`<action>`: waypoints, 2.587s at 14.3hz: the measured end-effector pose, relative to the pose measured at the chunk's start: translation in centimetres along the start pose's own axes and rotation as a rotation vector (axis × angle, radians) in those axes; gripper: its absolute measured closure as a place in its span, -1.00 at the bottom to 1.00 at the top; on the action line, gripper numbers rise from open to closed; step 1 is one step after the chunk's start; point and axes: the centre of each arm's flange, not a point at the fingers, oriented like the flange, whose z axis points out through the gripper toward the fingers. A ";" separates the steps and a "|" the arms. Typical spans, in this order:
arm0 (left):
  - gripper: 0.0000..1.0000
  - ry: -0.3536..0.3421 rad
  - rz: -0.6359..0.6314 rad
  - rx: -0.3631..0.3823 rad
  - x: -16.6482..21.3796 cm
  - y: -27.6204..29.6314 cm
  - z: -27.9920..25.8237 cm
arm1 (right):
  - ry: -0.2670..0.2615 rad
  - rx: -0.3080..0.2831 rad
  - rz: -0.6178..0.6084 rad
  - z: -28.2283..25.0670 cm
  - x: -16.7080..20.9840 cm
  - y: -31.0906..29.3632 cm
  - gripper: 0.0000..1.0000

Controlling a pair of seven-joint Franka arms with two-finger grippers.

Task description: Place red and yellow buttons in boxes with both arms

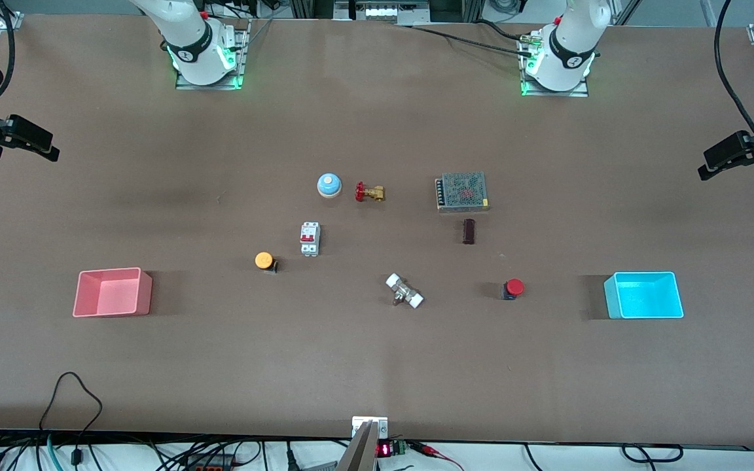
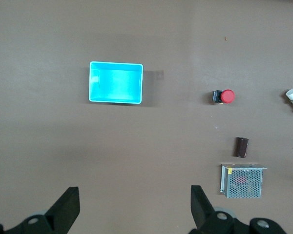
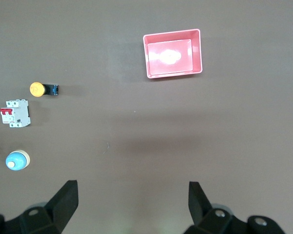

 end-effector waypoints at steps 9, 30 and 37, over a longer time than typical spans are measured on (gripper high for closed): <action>-1.00 0.024 0.008 -0.002 2.1 0.5 -0.5 | -0.012 -0.001 0.003 0.5 0.2 0.1 -1.00; -1.00 -0.101 -0.251 0.023 9.9 21.3 33.6 | -0.118 0.073 -0.212 29.8 10.5 -21.8 -1.00; -1.00 -0.054 -0.246 0.000 9.5 23.0 36.4 | -0.092 0.041 -0.216 34.8 9.5 -28.1 -1.00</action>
